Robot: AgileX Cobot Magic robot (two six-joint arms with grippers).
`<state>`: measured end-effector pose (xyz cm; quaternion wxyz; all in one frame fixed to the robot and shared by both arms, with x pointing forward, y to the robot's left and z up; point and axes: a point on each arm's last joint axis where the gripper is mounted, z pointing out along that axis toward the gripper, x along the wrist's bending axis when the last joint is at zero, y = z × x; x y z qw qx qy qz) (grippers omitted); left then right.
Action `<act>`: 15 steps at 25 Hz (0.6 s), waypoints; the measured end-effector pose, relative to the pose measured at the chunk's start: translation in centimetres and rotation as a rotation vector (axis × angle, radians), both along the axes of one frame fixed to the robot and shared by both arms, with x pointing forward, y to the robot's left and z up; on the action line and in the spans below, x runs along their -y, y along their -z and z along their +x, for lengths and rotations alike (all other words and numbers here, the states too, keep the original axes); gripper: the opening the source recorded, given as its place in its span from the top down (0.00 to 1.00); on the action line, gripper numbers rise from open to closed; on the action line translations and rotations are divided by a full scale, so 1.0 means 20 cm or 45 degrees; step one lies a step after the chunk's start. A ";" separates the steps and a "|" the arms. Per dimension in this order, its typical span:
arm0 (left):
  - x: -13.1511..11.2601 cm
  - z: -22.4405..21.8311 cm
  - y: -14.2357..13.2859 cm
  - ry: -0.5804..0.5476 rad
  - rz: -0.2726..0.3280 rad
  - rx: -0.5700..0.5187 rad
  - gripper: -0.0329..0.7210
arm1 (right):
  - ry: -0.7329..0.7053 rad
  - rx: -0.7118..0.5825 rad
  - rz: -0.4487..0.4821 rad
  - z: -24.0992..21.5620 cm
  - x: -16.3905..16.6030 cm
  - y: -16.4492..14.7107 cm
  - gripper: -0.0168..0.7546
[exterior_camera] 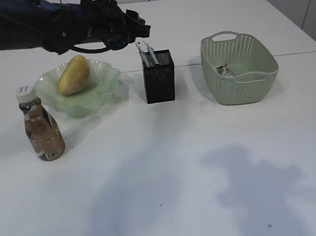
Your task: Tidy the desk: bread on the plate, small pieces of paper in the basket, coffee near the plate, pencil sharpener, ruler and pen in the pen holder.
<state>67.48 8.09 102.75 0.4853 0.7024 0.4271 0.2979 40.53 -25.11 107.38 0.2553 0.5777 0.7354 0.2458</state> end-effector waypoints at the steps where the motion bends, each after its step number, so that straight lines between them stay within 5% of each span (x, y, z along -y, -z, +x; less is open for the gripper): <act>1: -0.02 -0.01 -0.01 -0.019 0.035 -0.052 0.57 | -0.002 0.006 -0.008 0.00 0.00 0.00 0.52; 8: -0.11 -0.15 -0.07 -0.128 0.243 -0.370 0.63 | -0.007 0.025 -0.021 0.01 0.00 -0.01 0.52; 15: -0.14 -0.39 -0.28 -0.150 0.354 -0.586 0.65 | -0.012 0.060 -0.011 0.00 0.01 -0.02 0.52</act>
